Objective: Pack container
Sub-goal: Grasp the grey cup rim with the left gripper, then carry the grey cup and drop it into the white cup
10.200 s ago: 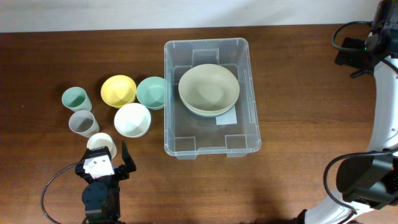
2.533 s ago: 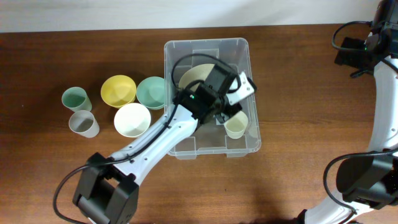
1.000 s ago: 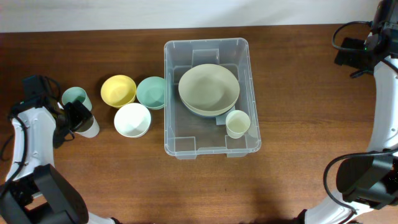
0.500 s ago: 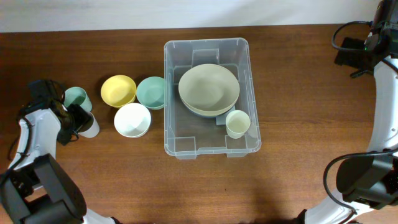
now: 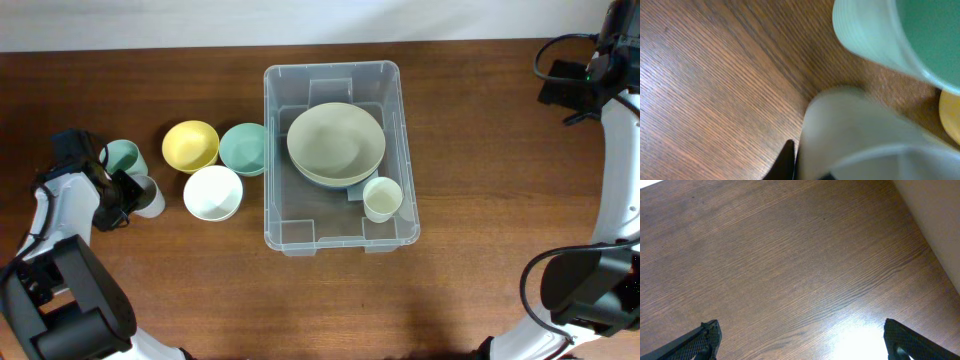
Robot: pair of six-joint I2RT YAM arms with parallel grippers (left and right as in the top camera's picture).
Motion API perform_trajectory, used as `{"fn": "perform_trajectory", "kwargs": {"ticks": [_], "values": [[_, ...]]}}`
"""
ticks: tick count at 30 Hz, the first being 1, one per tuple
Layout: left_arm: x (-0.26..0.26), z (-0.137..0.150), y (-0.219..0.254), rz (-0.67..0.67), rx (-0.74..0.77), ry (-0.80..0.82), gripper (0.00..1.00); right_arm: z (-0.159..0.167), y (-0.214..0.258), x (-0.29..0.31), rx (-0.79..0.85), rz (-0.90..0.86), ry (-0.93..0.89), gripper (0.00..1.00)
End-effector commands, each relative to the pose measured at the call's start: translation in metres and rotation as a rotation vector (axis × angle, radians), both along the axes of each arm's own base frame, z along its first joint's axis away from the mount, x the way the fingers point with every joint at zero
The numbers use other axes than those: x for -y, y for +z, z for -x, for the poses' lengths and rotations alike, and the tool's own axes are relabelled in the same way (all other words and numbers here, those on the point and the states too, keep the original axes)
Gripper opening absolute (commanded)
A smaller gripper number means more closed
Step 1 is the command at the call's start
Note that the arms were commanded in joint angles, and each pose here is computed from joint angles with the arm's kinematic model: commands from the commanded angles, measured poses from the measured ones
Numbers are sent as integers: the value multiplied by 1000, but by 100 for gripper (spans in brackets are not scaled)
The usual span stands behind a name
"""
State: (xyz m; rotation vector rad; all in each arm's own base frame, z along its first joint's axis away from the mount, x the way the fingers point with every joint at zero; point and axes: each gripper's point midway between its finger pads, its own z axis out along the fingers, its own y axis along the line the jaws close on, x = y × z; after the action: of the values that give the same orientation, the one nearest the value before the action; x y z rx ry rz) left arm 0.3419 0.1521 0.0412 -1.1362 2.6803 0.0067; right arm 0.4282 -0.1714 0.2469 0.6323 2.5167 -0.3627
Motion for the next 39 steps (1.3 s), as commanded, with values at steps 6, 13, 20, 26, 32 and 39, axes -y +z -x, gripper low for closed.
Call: {"fn": "perform_trajectory", "kwargs": {"ticks": [6, 13, 20, 26, 32, 39], "values": [[33, 2, -4, 188, 12, -34, 1, 0, -1, 0, 1, -5, -6, 99], [34, -3, 31, 192, 41, -41, 1, 0, -1, 0, 1, -5, -6, 99], [58, -40, 120, 150, 278, -168, 1, 0, -1, 0, 1, -5, -6, 99], [138, -81, 200, 125, 535, -539, 1, 0, -1, 0, 1, -5, -6, 99], [293, -89, 238, 132, 729, -1032, 1, 0, -1, 0, 1, -5, -6, 99], [415, -48, 233, 30, 760, -1358, 1, 0, -1, 0, 1, -5, -6, 99]]}}
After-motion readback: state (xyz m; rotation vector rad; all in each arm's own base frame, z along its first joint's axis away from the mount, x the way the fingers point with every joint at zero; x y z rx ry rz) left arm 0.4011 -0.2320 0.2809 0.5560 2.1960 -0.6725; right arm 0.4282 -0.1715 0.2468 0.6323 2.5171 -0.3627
